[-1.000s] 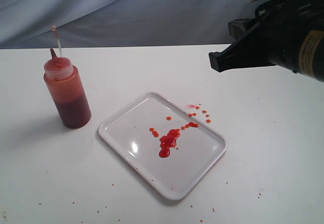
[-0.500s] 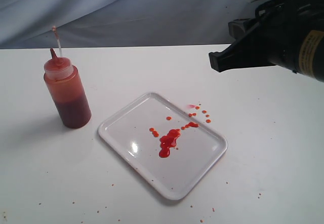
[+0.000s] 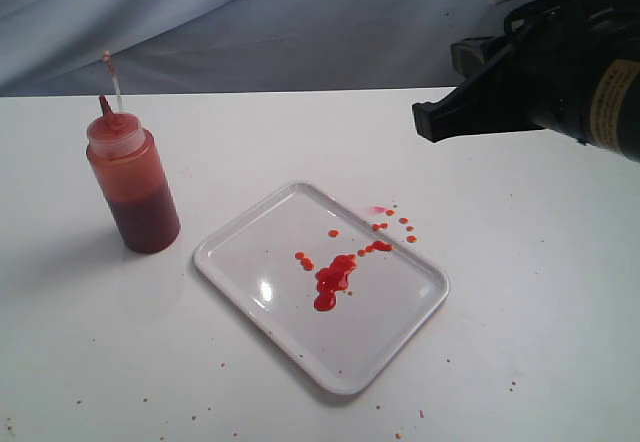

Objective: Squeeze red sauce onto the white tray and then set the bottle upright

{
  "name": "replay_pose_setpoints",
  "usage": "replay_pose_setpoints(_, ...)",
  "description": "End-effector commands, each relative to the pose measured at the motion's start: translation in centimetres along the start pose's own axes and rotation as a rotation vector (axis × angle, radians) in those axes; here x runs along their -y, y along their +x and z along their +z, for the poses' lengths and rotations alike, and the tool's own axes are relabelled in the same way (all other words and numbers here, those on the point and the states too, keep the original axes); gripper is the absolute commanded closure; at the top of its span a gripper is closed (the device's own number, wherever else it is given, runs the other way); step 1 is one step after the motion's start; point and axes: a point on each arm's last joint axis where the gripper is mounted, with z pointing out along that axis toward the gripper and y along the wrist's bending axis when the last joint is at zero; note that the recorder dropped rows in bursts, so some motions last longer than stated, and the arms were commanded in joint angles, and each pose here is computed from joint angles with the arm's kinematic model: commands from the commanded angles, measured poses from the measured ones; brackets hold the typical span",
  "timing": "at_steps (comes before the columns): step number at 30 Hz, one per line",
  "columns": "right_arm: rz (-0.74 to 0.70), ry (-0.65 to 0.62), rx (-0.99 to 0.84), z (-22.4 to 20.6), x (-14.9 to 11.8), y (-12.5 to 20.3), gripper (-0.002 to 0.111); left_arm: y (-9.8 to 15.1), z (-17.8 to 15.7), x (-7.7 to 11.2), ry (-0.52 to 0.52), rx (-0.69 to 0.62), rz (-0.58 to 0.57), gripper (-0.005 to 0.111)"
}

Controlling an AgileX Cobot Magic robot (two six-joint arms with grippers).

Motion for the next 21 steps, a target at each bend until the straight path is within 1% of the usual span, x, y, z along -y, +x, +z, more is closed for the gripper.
replay_pose_setpoints(1,0.004,0.013,-0.001,-0.10,0.22,0.11,0.108,0.05,0.02,0.05,0.008,0.009,-0.007,0.107)
replay_pose_setpoints(10,0.004,0.013,-0.001,-0.10,0.22,0.11,0.108,0.05,0.02,0.04,0.007,0.009,-0.007,0.107)
replay_pose_setpoints(16,0.004,0.013,-0.001,-0.10,0.22,0.11,0.108,0.06,0.01,-0.31,-0.056,0.007,-0.018,0.107)
replay_pose_setpoints(21,0.004,0.013,-0.001,-0.10,0.22,0.11,0.108,0.06,0.01,-0.31,-0.056,0.007,-0.018,0.107)
